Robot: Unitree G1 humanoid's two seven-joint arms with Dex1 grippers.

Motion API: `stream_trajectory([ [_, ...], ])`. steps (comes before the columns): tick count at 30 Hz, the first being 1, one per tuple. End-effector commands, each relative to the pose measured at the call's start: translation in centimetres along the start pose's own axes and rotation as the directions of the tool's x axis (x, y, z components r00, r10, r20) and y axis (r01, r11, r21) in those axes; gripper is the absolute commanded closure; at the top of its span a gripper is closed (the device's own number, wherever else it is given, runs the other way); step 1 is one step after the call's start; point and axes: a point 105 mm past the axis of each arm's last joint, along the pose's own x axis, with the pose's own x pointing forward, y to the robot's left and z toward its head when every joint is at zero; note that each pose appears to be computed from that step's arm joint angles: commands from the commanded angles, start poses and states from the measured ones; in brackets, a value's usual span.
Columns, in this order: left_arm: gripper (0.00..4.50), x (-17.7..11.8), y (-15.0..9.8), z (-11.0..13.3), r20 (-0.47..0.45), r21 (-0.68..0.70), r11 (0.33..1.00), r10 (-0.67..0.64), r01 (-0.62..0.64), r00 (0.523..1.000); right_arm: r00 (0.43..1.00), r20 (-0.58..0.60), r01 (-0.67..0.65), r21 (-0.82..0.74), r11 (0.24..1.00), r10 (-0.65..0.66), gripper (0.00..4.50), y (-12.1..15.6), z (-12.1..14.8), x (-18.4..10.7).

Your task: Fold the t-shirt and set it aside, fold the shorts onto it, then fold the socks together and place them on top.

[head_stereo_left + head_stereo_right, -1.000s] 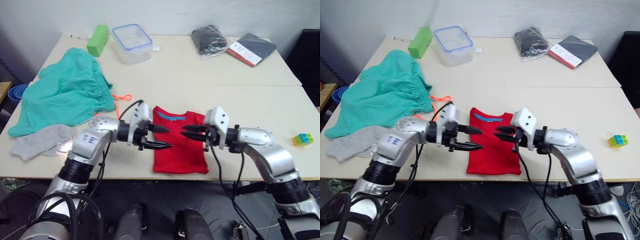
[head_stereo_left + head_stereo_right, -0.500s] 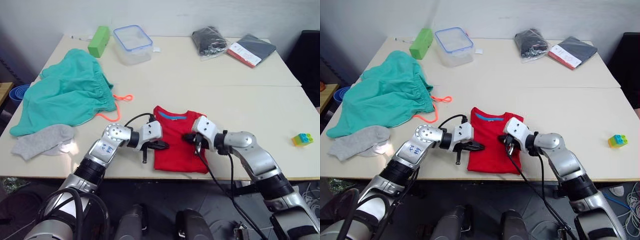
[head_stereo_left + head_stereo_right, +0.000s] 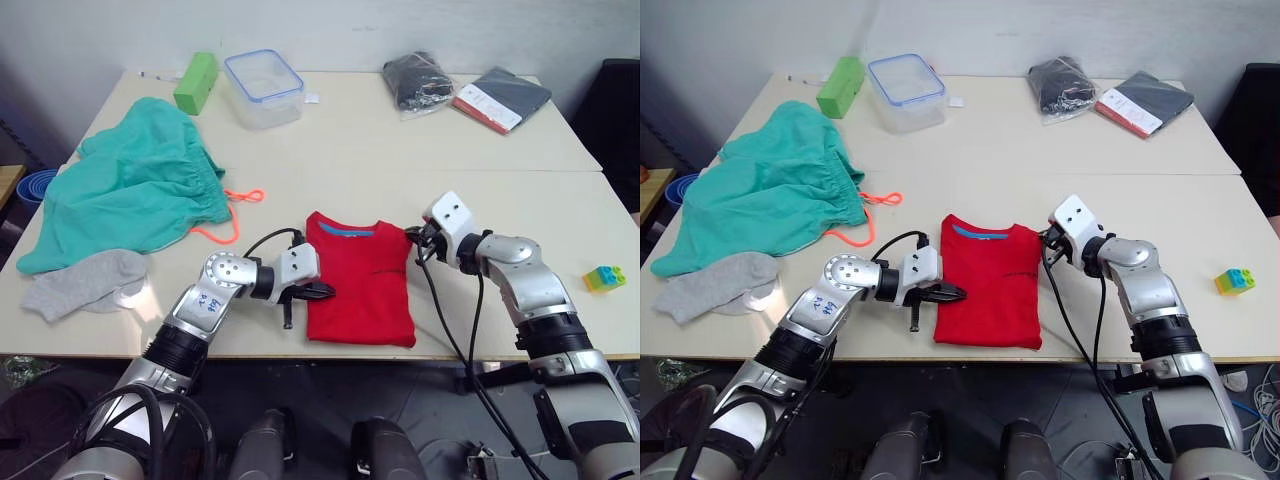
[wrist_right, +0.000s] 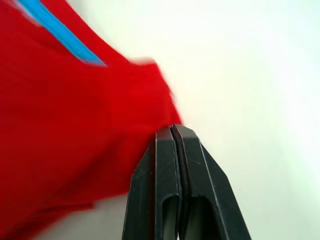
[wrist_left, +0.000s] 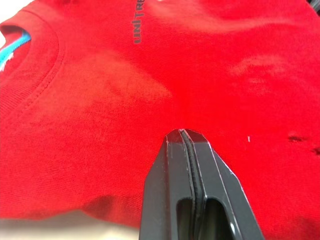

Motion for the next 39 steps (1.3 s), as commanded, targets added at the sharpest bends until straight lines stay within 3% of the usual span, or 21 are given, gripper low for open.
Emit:
stream_trajectory([
  [1,4.49,-1.0,0.3,2.1,0.082,-0.043,0.999,0.009,-0.005,0.997,0.984,0.114,-0.129,-0.045,0.991,0.134,4.50,3.1,3.3,-1.6],
  [4,4.49,-1.5,0.7,3.2,0.112,-0.072,0.997,0.011,-0.003,0.994,0.966,0.128,-0.219,-0.051,0.974,0.224,4.50,6.0,3.7,-2.4],
  [7,4.49,-1.4,1.5,3.5,0.097,-0.073,0.997,0.002,0.005,0.995,0.954,0.023,-0.297,-0.099,0.950,0.300,4.50,9.4,1.7,-2.7],
  [13,4.49,-0.3,5.7,1.5,0.012,-0.160,0.981,0.113,-0.110,0.993,0.938,-0.175,-0.322,-0.129,0.938,0.298,4.50,10.6,-2.9,-3.7],
  [18,4.49,-0.9,8.7,-0.5,-0.065,-0.168,0.959,0.220,-0.228,0.973,0.919,-0.197,-0.369,-0.132,0.920,0.340,4.50,11.5,-3.4,-5.6],
  [21,4.49,-1.7,9.5,-1.0,-0.067,-0.172,0.951,0.250,-0.258,0.966,0.910,-0.174,-0.396,-0.103,0.913,0.375,4.50,12.3,-2.9,-7.1],
  [24,4.49,-2.6,9.6,0.2,0.000,-0.160,0.959,0.236,-0.233,0.972,0.928,-0.115,-0.360,-0.021,0.933,0.355,4.50,12.0,-1.9,-8.2],
  [27,4.49,-3.8,8.5,2.8,0.117,-0.106,0.985,0.146,-0.134,0.982,0.962,-0.084,-0.248,0.131,0.960,0.260,4.50,9.6,-1.3,-9.5],
  [32,4.49,-4.2,5.5,6.0,0.241,-0.043,0.999,0.033,-0.023,0.970,0.964,-0.215,-0.054,0.422,0.905,0.158,4.50,5.6,-4.0,-11.5],
  [35,4.50,-3.4,3.9,6.4,0.255,-0.007,1.000,-0.007,0.009,0.967,0.963,-0.186,-0.043,0.606,0.794,0.194,3.93,4.9,-4.2,-11.5],
  [39,4.50,-2.9,2.9,6.5,0.261,0.020,1.000,-0.025,0.020,0.965,0.964,-0.108,-0.079,0.755,0.651,0.242,2.60,4.7,-3.4,-9.8],
])
